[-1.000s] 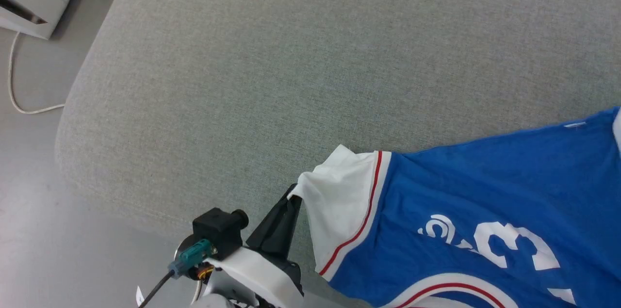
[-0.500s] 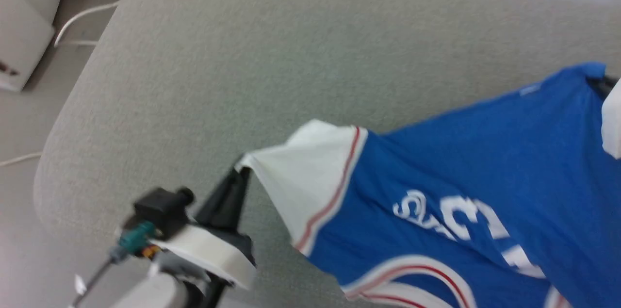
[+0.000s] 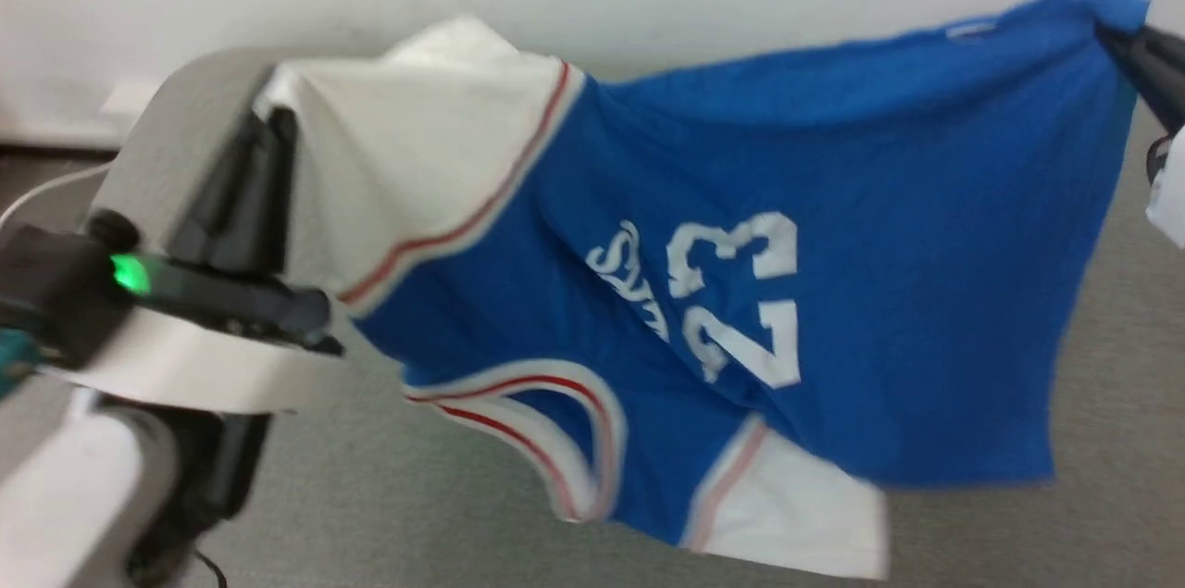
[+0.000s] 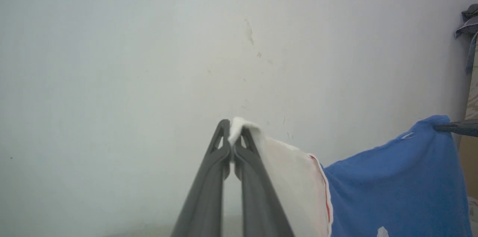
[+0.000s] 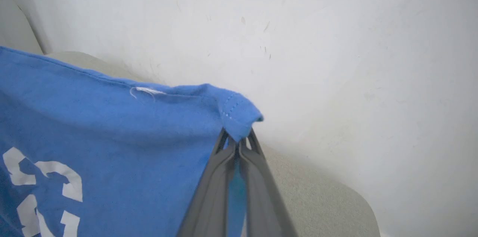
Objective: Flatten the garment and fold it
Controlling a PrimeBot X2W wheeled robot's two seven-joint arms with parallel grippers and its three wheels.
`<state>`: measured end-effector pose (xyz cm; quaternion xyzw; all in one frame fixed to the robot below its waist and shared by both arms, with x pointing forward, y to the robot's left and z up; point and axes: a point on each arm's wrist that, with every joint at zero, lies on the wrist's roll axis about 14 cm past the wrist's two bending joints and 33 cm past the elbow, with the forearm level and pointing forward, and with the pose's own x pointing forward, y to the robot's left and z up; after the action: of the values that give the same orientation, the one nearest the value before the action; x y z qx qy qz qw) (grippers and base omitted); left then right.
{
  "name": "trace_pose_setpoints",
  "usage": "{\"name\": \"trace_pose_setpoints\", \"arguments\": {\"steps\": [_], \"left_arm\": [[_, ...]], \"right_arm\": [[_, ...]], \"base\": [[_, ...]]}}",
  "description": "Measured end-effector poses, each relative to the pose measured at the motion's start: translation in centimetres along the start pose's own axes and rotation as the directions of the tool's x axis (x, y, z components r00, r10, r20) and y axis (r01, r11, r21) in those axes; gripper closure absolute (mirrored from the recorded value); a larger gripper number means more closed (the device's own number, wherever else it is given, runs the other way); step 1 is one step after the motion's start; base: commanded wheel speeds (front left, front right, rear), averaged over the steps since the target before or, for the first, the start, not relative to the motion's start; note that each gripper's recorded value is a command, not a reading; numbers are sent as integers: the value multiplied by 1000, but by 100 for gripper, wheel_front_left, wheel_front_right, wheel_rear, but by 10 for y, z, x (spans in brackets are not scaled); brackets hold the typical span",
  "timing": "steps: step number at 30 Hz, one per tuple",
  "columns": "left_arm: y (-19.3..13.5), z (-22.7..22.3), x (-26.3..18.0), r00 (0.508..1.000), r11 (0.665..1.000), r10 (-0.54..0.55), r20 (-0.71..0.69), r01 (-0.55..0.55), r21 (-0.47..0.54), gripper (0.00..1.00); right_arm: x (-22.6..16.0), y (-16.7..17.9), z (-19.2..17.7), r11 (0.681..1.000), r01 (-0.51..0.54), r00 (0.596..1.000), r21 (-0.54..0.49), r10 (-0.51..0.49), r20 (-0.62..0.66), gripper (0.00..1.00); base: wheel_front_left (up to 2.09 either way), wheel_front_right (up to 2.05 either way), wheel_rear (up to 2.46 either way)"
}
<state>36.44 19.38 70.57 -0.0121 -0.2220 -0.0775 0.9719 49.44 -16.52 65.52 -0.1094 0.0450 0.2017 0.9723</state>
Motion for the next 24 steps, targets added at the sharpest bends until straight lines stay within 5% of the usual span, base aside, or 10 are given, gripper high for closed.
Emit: {"name": "trace_pose_setpoints", "arguments": {"steps": [11, 17, 24], "left_arm": [[-32, 130, 30, 907, 986, -158, 390, 121, 117, 100], [-42, 164, 49, 855, 971, -226, 467, 158, 180, 100], [-34, 164, 99, 849, 960, -257, 462, 169, 223, 100]], "right_arm": [[-90, -25, 80, 991, 121, 969, -60, -105, 223, 100], [-114, -41, 102, 982, 178, 948, -56, -156, 279, 100], [-98, -67, 114, 978, 206, 928, -35, -184, 323, 100]], "base": [[0, 0, 0], [0, 0, 0], [0, 0, 0]]}}
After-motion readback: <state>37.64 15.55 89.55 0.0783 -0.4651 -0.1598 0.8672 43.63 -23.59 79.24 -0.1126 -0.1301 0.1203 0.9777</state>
